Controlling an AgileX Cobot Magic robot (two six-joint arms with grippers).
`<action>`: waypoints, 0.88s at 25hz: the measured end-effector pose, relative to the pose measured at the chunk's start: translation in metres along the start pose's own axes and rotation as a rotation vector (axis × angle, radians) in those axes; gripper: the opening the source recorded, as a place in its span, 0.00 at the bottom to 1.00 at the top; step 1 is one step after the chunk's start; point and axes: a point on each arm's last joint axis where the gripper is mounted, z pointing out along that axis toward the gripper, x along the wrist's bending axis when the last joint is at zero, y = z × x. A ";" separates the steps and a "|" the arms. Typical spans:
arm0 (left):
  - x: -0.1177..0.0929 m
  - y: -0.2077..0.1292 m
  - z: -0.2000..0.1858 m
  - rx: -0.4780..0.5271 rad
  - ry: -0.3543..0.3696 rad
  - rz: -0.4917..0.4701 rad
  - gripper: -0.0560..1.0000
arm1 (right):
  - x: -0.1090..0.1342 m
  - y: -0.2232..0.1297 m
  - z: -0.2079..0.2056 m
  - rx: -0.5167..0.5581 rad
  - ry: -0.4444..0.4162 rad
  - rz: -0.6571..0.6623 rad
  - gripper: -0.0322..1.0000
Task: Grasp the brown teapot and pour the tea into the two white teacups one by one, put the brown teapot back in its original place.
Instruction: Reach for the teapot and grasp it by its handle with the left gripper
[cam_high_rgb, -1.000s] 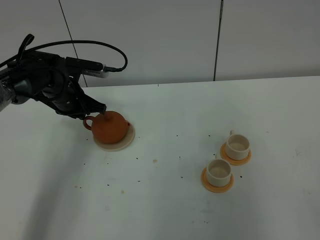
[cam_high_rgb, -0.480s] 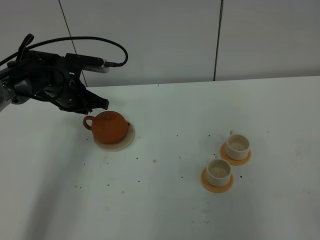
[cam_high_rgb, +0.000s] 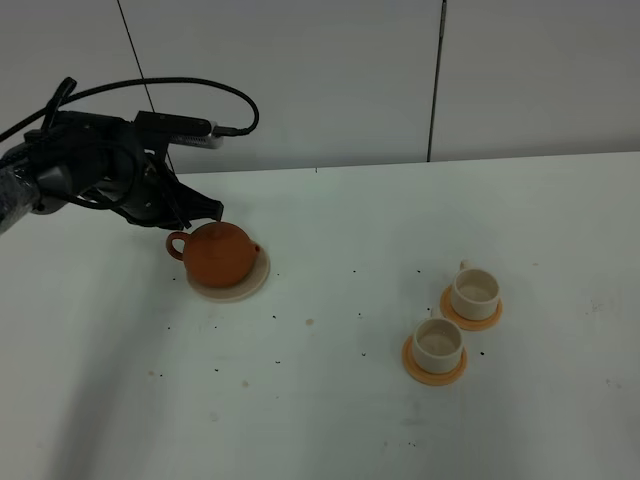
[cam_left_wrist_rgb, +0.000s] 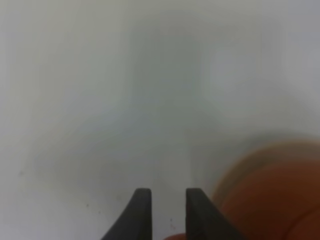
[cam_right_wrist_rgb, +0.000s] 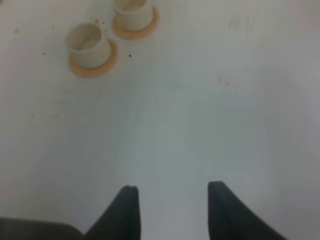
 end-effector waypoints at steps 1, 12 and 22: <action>0.000 0.000 0.000 -0.001 0.000 0.000 0.28 | 0.000 0.000 0.000 0.000 0.000 0.000 0.34; 0.000 -0.004 0.000 0.049 -0.001 -0.001 0.28 | 0.000 0.000 0.000 0.000 0.000 0.000 0.34; 0.002 0.001 -0.020 0.023 -0.005 -0.015 0.28 | 0.000 0.000 0.000 0.000 0.000 0.000 0.34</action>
